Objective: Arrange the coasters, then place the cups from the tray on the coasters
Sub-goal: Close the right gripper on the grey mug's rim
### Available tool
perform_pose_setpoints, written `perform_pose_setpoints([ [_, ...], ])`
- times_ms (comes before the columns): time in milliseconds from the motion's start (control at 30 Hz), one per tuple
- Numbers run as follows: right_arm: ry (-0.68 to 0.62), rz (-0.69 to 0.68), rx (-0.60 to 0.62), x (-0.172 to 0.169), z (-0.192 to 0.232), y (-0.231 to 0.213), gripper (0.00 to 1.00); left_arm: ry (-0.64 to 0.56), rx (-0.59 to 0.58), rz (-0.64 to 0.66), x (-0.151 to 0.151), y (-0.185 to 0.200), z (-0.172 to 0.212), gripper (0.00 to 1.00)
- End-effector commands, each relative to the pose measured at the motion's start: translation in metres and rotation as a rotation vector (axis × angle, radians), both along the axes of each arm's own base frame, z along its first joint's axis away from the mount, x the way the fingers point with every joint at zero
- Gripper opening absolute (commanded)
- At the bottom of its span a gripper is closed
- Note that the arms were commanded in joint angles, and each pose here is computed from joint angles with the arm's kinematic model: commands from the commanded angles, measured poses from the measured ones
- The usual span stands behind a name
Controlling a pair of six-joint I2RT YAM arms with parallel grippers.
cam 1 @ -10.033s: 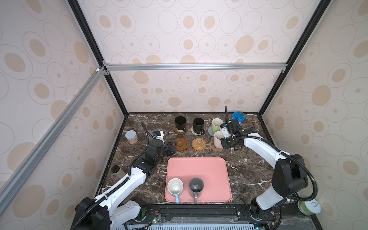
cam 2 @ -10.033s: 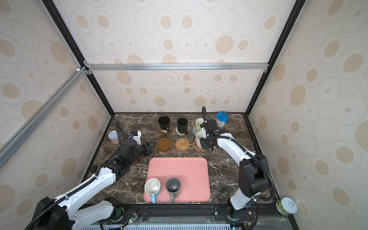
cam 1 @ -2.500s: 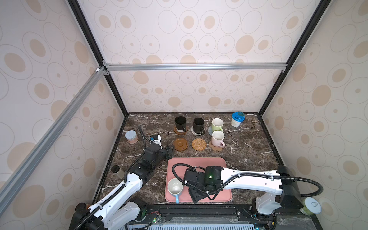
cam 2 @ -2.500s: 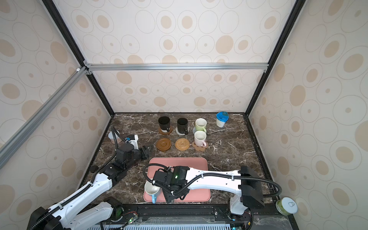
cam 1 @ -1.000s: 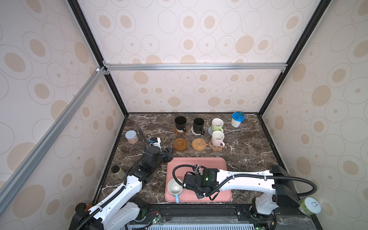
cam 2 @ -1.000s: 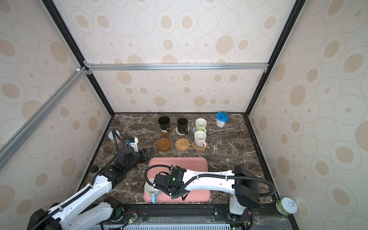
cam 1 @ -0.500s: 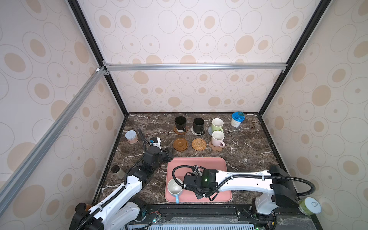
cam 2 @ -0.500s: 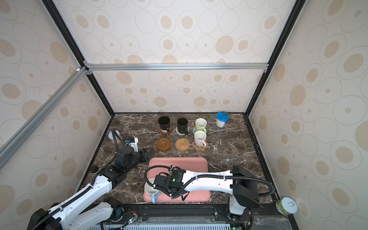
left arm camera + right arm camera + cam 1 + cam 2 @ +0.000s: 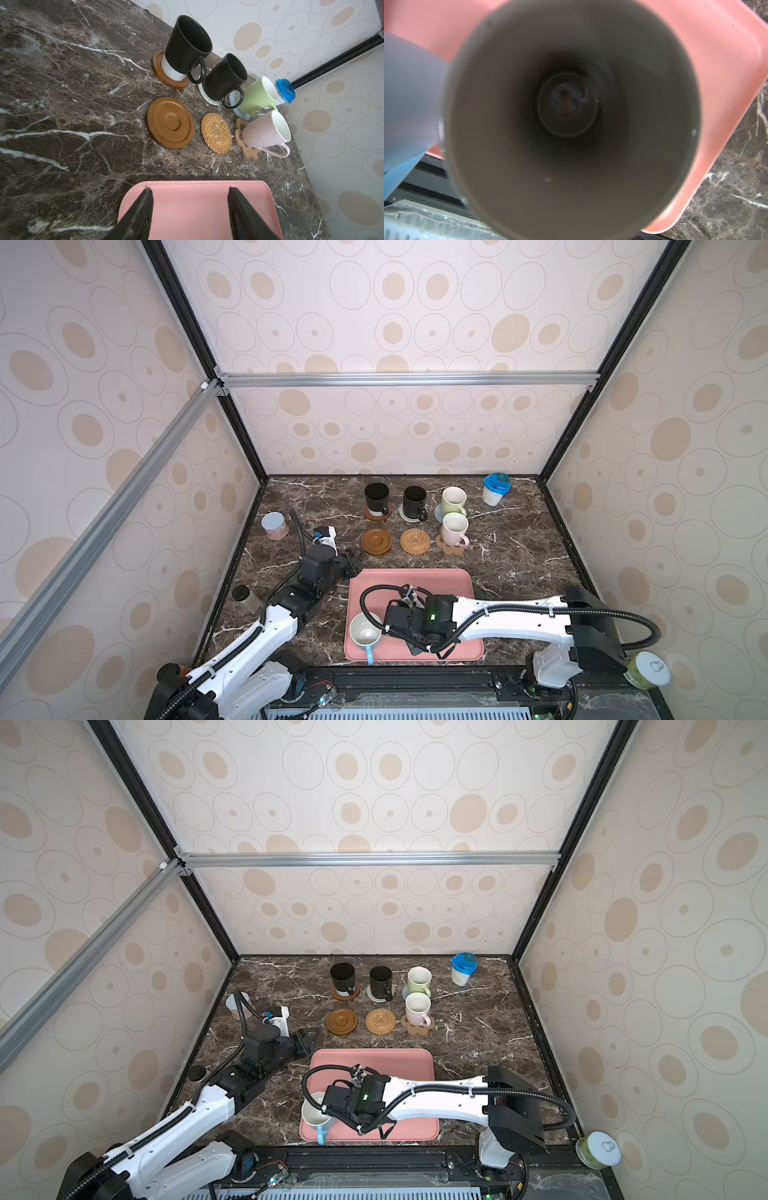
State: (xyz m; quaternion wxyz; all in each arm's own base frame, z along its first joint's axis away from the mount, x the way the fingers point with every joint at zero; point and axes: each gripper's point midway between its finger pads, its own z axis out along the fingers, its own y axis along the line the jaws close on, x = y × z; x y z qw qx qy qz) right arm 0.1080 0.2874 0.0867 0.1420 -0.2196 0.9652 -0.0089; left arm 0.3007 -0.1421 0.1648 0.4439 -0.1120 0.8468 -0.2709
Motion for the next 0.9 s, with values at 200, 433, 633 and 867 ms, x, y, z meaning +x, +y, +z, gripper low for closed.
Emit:
perform_pose_setpoints([
  [200, -0.089, 0.002, 0.038, 0.011, 0.022, -0.004, 0.07, -0.021, -0.019, -0.001, 0.006, -0.004, 0.008, 0.59],
  [433, -0.111, 0.018, 0.049, 0.014, 0.029, -0.002, 0.06, -0.024, -0.018, 0.015, 0.002, 0.001, 0.006, 0.59],
  [633, -0.140, 0.030, 0.067, 0.019, 0.040, 0.000, 0.05, -0.028, -0.021, 0.013, 0.002, 0.001, 0.007, 0.59],
  [867, -0.193, 0.052, 0.072, 0.026, 0.057, 0.000, 0.05, -0.025, -0.021, 0.007, 0.003, -0.001, 0.007, 0.59],
])
